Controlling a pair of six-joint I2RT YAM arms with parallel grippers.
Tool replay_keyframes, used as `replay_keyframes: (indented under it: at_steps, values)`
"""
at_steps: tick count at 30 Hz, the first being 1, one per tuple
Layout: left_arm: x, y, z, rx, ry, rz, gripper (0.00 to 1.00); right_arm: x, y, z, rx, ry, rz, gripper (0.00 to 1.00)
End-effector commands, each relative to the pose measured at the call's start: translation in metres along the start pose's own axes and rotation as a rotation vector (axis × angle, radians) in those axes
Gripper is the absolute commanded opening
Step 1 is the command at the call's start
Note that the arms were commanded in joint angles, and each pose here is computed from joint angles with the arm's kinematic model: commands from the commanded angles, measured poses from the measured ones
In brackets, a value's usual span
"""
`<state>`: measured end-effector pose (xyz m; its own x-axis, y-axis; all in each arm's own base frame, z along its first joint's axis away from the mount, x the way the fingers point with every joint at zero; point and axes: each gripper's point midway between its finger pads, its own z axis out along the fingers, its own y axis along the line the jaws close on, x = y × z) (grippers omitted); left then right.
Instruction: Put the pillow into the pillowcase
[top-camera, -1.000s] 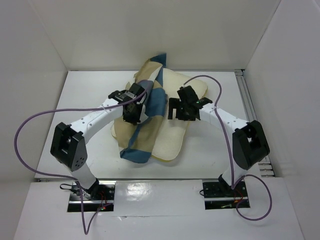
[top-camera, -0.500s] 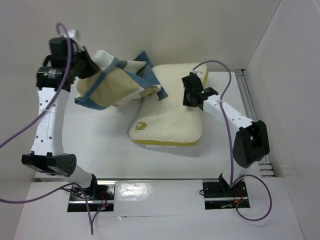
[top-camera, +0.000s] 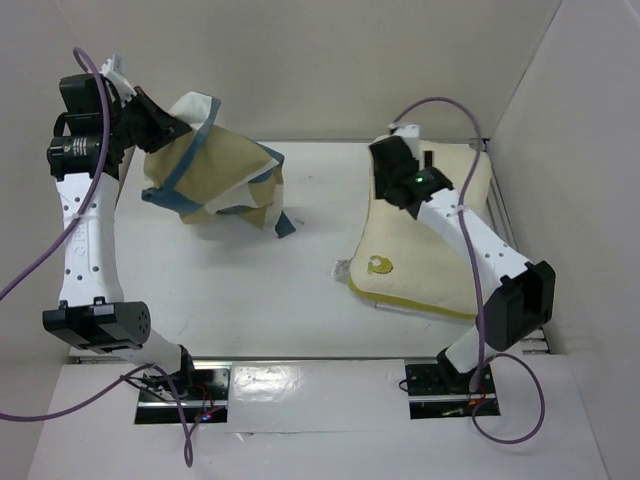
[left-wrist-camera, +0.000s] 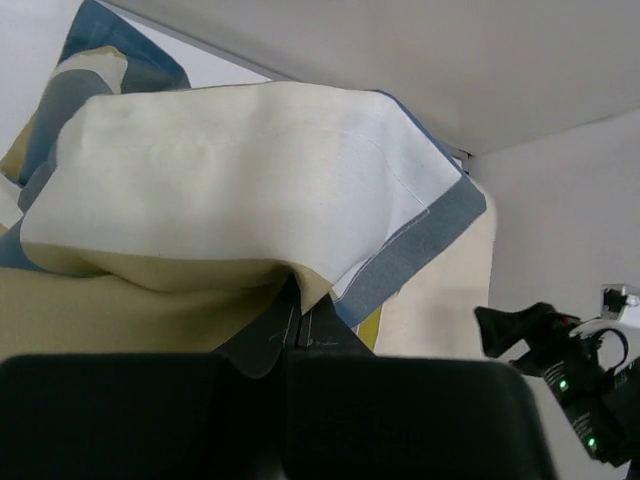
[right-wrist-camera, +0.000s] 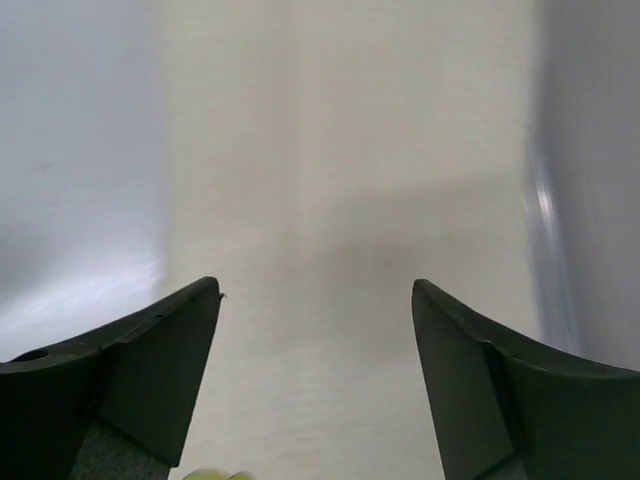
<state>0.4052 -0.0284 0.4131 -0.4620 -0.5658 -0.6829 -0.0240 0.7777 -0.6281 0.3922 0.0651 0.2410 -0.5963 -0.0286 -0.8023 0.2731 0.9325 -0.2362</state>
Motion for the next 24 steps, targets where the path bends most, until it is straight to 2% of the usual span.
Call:
replay_keyframes:
  at_steps: [1,3,4,6,7,9,14,16,18,20,24]
  values:
    - [-0.009,-0.022,-0.009,0.103,-0.025,0.017,0.0,-0.04,0.08,-0.053,-0.304,-0.173,-0.024,0.85]
    - [-0.008,-0.023,-0.013,0.103,-0.025,0.017,0.0,-0.021,0.142,-0.068,-0.534,-0.169,-0.118,0.9]
    - [-0.012,-0.022,-0.015,0.101,-0.038,0.028,0.0,-0.028,0.164,-0.076,-0.619,-0.217,-0.116,0.92]
    - [-0.012,-0.025,-0.018,0.109,-0.034,0.029,0.0,-0.004,0.204,-0.081,-0.786,-0.22,-0.195,0.94]
    - [-0.015,-0.03,-0.023,0.118,-0.048,0.037,0.0,-0.011,0.218,-0.084,-0.842,-0.267,-0.188,0.97]
    - [-0.013,-0.034,-0.031,0.134,-0.043,0.027,0.0,0.003,0.243,-0.076,-0.915,-0.252,-0.229,1.0]
    - [-0.014,-0.044,-0.044,0.161,-0.066,0.027,0.0,0.016,0.291,-0.059,-1.018,-0.25,-0.305,1.0]
    - [-0.017,-0.045,-0.046,0.157,-0.079,0.03,0.0,0.036,0.313,-0.052,-1.07,-0.223,-0.337,1.0]
    - [-0.02,-0.05,-0.052,0.166,-0.093,0.04,0.0,0.038,0.327,-0.048,-1.106,-0.238,-0.323,1.0]
    - [-0.019,-0.051,-0.052,0.173,-0.088,0.041,0.0,0.057,0.345,-0.041,-1.157,-0.188,-0.3,1.0]
    - [-0.02,-0.056,-0.057,0.183,-0.102,0.041,0.0,0.06,0.372,-0.037,-1.229,-0.182,-0.228,1.0]
